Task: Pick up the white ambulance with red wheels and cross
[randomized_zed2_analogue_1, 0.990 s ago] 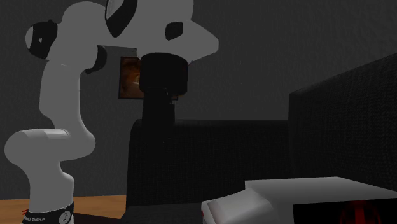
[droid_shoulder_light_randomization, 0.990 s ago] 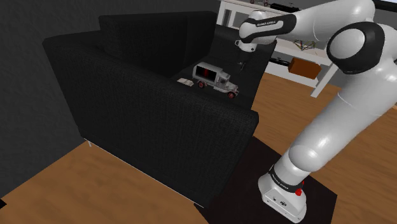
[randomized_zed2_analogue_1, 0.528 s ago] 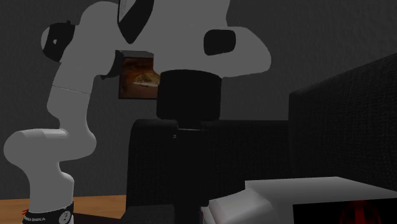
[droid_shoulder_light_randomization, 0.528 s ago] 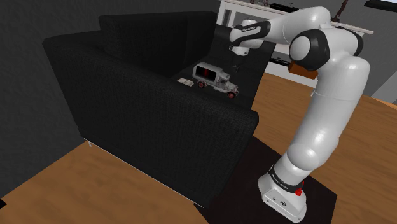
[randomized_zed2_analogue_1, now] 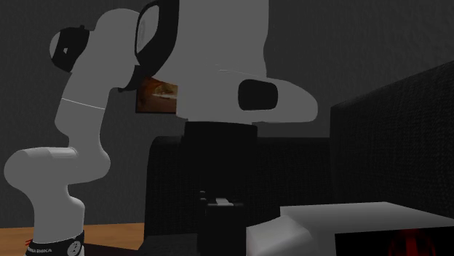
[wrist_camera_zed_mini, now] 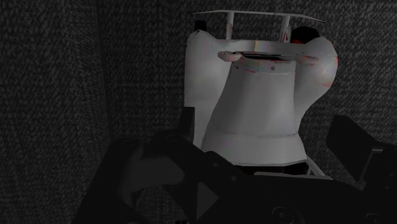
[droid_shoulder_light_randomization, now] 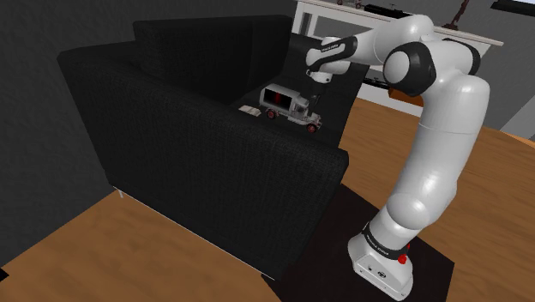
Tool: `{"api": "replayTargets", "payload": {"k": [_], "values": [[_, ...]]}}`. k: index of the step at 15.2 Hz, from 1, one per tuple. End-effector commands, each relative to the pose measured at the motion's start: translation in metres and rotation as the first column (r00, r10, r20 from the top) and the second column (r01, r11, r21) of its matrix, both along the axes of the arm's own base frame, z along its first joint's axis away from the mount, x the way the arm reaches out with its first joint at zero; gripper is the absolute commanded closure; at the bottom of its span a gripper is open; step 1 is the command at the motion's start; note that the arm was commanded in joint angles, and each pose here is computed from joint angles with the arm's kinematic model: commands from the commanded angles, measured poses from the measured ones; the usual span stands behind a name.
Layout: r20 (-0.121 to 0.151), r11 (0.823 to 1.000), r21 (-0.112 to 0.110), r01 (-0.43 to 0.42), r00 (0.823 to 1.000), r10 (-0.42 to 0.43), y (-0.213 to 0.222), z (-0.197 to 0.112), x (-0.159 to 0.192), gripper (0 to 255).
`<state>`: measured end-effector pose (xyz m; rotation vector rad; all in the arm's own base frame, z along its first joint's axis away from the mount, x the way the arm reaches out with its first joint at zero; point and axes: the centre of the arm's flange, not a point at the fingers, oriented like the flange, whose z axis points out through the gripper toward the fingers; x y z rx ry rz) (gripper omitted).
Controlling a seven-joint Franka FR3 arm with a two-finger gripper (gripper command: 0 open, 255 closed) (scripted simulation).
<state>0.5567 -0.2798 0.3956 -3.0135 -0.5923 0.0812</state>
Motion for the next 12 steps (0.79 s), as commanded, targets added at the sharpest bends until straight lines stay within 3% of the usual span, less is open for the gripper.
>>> {"api": "replayTargets", "payload": {"k": [1, 2, 12], "values": [[0.000, 1.000, 0.000, 0.000, 1.000, 0.000, -0.0005, -0.0024, -0.0006, 0], [0.000, 1.000, 0.000, 0.000, 1.000, 0.000, -0.0001, -0.0030, -0.0005, 255], [0.000, 1.000, 0.000, 0.000, 1.000, 0.000, -0.0005, 0.0028, -0.0007, 255]]}}
